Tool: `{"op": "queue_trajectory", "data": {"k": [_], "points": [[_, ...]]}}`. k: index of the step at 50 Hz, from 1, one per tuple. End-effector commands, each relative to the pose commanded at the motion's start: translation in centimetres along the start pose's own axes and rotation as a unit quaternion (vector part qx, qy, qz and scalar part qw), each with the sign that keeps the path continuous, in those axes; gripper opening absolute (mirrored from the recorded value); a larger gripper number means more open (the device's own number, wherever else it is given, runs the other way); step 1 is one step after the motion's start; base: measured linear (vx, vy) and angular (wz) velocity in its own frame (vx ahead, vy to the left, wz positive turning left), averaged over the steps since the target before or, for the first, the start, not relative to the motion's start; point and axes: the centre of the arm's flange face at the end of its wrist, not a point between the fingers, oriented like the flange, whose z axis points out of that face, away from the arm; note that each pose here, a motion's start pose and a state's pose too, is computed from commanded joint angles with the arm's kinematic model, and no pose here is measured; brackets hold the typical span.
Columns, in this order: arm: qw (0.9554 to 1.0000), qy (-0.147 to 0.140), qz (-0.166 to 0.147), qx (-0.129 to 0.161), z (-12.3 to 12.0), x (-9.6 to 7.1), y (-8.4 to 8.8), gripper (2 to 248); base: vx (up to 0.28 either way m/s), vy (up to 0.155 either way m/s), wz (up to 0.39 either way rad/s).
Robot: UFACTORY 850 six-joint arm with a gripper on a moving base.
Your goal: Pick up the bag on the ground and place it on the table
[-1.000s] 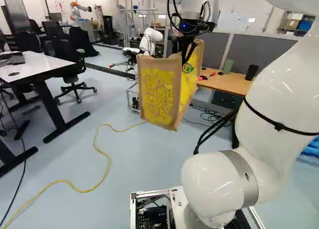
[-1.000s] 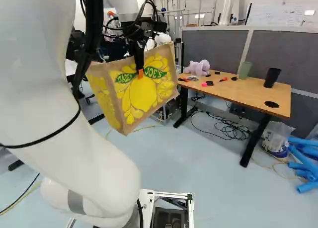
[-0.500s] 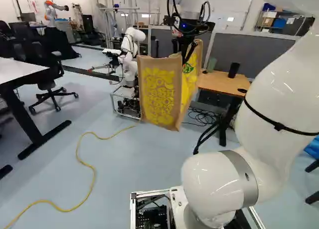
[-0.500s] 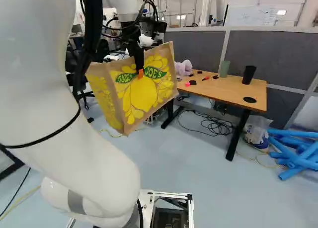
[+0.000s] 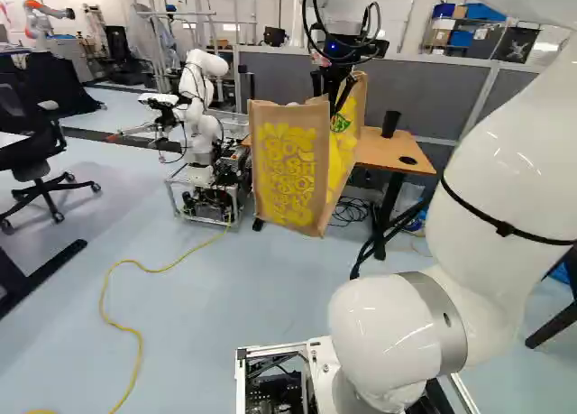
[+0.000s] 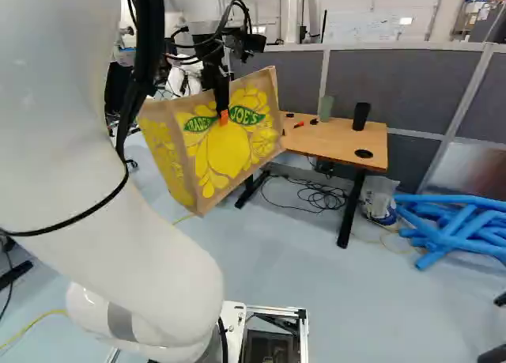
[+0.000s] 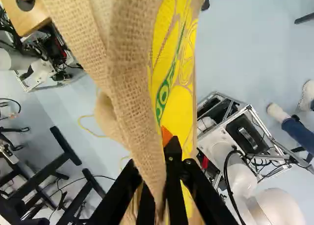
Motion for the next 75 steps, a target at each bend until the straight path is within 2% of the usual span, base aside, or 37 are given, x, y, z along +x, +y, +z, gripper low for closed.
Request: {"op": "queue_trajectory", "data": {"k": [10, 53, 75], "points": [[1.0, 0.0, 0.0, 0.0, 0.0, 0.0, 0.0, 22, 0.138, -0.114, -0.165], [1.0, 0.0, 0.0, 0.0, 0.0, 0.0, 0.0, 22, 0.132, -0.071, -0.002], [1.0, 0.0, 0.0, 0.0, 0.0, 0.0, 0.0, 22, 0.139, -0.105, -0.201]]}}
